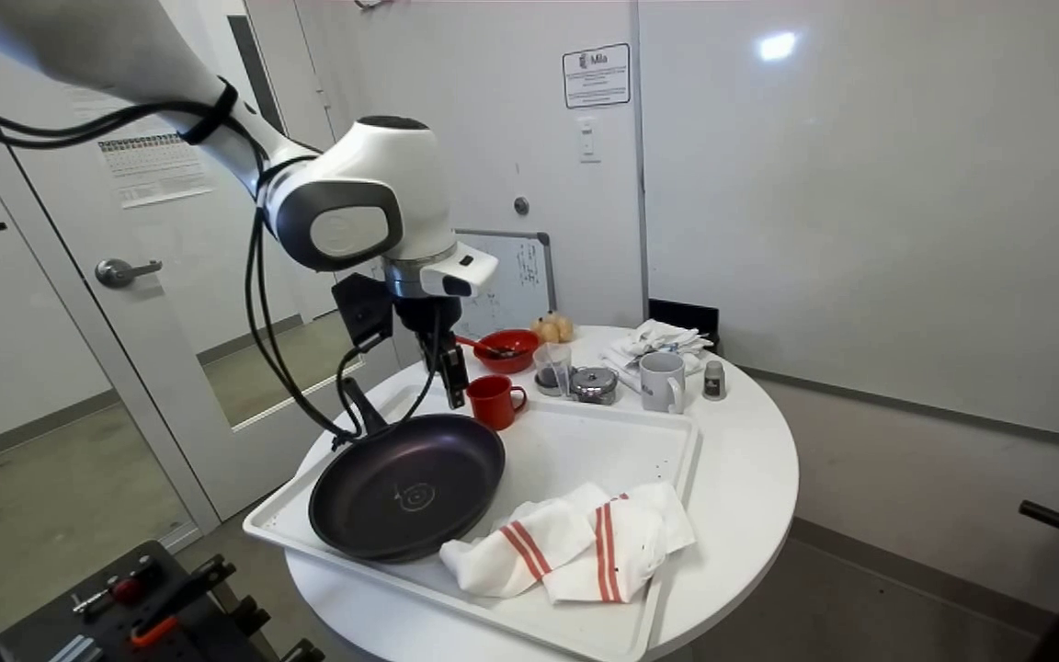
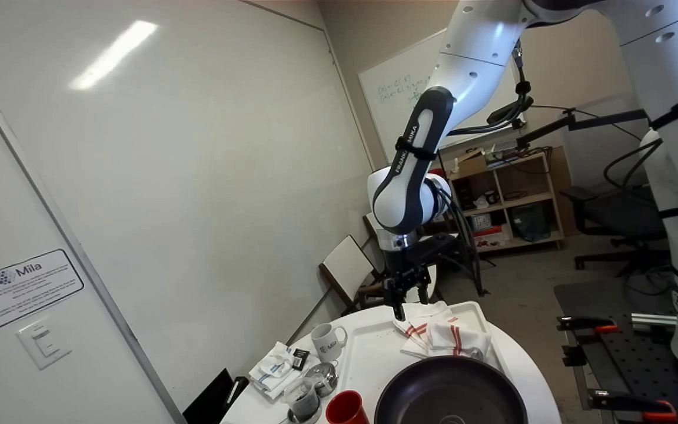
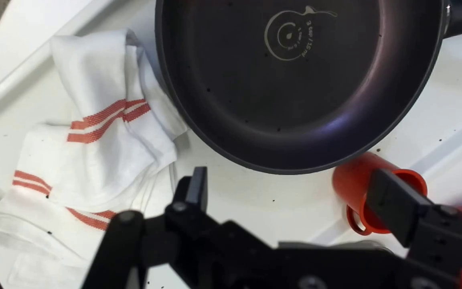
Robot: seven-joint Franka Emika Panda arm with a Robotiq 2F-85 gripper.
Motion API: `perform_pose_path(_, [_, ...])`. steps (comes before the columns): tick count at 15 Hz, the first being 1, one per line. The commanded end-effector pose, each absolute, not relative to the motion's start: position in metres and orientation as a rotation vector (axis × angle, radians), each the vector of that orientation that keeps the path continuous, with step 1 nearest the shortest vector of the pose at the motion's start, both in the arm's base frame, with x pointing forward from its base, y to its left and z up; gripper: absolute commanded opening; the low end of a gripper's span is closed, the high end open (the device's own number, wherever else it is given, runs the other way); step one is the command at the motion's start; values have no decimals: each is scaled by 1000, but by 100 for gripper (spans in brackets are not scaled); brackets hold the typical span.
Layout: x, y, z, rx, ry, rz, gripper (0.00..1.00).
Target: Wipe the pan with a towel
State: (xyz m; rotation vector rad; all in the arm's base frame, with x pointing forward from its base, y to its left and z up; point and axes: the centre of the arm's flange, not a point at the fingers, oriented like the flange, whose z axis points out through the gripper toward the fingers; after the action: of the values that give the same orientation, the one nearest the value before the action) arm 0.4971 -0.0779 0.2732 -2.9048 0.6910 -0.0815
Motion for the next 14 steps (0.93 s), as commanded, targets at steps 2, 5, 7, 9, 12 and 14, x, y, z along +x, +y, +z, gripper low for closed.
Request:
perform_pose_path(2, [497,-78,273,-2905,691,-81,100])
perform_pose_path(5, [514,-94,271,-2884,795,-75,100])
perform_pose_path(7, [523,-119,267,-2854,889,-60,100])
perform_pose_path(9, [528,-146,264,-2820,973,-47,100])
perform_pose_path(12, [536,-182,248,-2794,1072,-8,100])
perform_pose_path(14, [541,-201,235,-2778,1122,30,100])
